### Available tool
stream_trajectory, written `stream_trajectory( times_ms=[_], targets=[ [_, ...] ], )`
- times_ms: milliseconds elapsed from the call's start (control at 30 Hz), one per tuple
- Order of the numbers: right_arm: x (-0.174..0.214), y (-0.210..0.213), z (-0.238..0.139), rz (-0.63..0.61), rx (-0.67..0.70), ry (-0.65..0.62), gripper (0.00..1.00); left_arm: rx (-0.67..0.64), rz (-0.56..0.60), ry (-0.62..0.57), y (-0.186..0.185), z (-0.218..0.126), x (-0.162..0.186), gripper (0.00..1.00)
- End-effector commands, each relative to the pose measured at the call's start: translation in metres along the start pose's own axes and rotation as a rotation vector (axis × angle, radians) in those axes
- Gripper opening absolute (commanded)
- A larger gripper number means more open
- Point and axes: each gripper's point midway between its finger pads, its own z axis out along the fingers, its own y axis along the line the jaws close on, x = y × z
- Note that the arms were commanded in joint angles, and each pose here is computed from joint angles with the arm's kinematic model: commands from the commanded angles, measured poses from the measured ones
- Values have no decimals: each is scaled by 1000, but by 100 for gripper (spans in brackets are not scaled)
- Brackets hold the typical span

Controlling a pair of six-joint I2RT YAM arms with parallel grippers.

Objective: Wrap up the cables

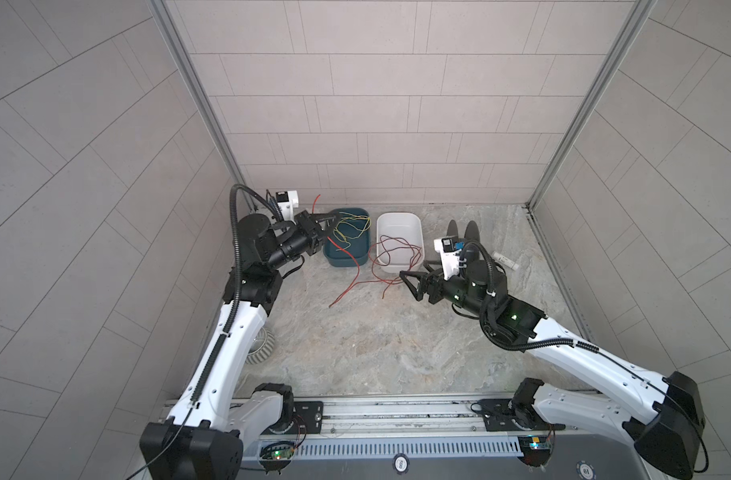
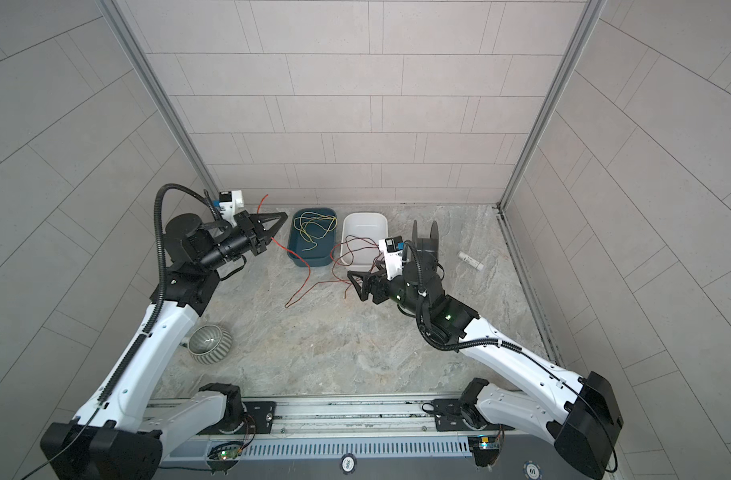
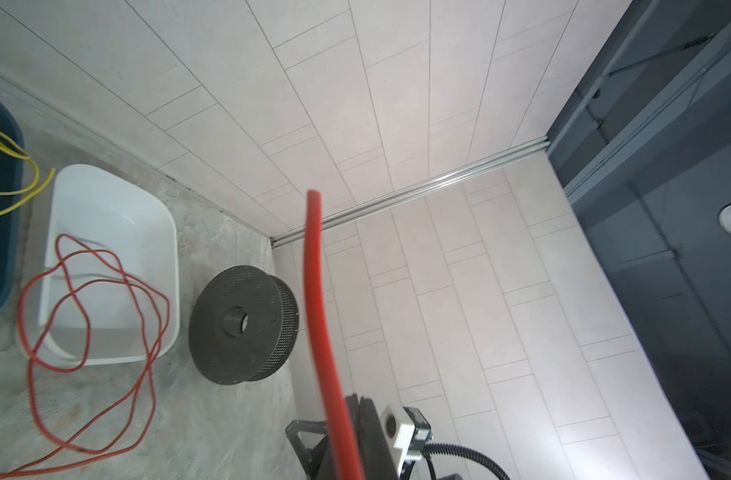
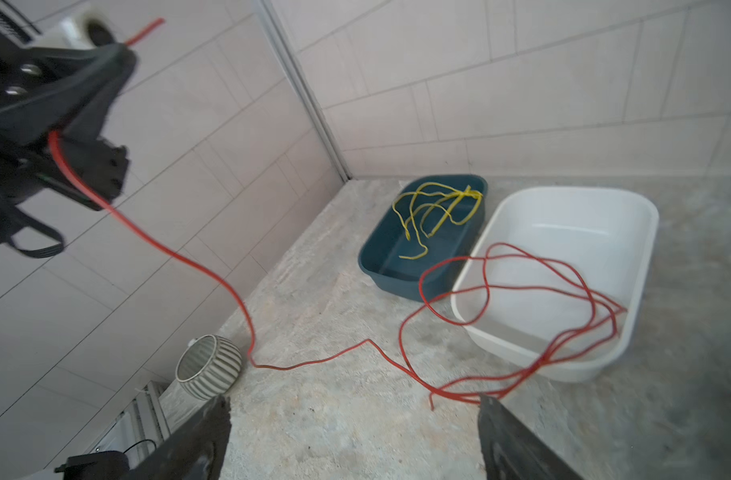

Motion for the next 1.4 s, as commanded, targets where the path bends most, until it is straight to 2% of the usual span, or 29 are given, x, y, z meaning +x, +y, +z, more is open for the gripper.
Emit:
stream_trajectory(
  times_ms=[0,167,233,333,533,733,1033,1233,1367],
  targets=[
    [20,-32,11,155,94,45,87,-29,125,42,-6,-13,9,0],
    [40,-66,40,313,165,80,82,-102,271,39,-9,-30,15,0],
    [48,-78,48,369,215,85,81,-172,340,22,-2,-39,15,0],
    [55,-88,58,428,243,69,82,-211,383,3,2,-47,16,0],
    [63,-106,77,557,284,-3,83,-210,376,7,13,-44,19,0],
    [69,-110,108,685,256,-28,82,-177,384,-1,12,-42,20,0],
    [78,-108,142,721,244,-14,79,-160,377,-3,10,-42,20,0],
    [84,-112,149,739,245,-20,65,-145,372,-3,7,-42,22,0],
    [80,-107,147,723,230,-22,48,-144,375,-4,7,-42,21,0]
  ],
)
